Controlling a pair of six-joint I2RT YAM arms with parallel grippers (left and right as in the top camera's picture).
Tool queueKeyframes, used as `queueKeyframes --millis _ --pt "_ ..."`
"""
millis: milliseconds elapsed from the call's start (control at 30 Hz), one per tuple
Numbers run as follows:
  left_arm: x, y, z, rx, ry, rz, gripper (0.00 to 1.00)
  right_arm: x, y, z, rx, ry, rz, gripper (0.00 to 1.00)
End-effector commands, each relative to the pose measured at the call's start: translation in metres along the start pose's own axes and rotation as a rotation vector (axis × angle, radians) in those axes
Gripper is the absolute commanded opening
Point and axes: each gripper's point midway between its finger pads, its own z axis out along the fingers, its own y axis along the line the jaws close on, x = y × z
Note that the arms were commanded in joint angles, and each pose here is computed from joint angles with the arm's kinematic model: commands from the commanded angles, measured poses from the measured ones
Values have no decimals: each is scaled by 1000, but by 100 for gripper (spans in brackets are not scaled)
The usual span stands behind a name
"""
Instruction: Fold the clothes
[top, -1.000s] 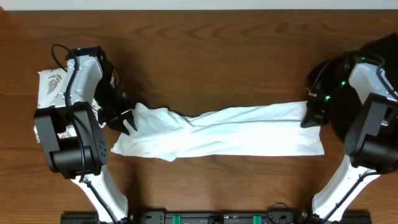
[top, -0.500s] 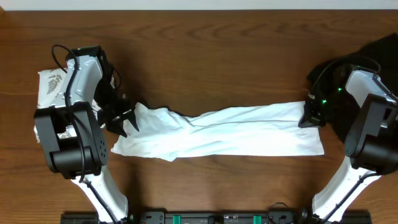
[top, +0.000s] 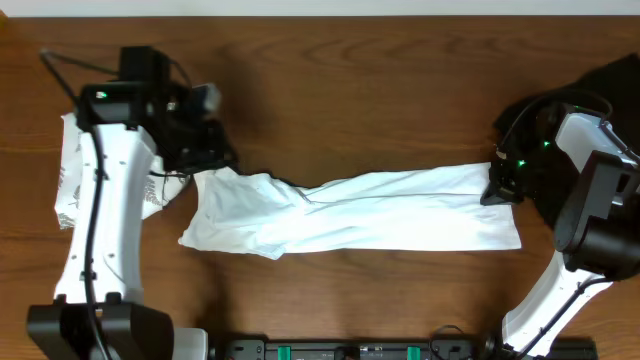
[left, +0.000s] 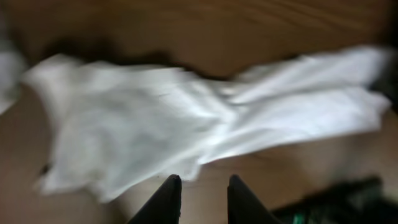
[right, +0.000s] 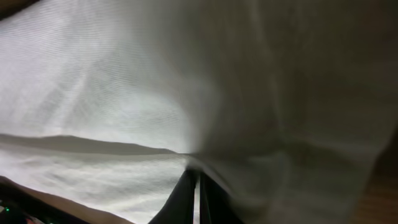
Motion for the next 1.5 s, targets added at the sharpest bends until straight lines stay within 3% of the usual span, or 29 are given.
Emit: queueKeyframes --millis 0,300,533,1000,1467 --pt "9 -50 12 265 27 239 26 0 -1 2 15 -5 3 5" --pt "38 -22 63 441 49 120 25 2 -1 2 15 1 4 5" --pt "67 24 104 436 52 -6 26 2 -1 2 15 1 4 5" --pt "87 94 156 367 135 -335 31 3 -1 2 14 8 6 4" --pt "100 130 169 192 182 -343 32 3 -1 2 14 8 6 4"
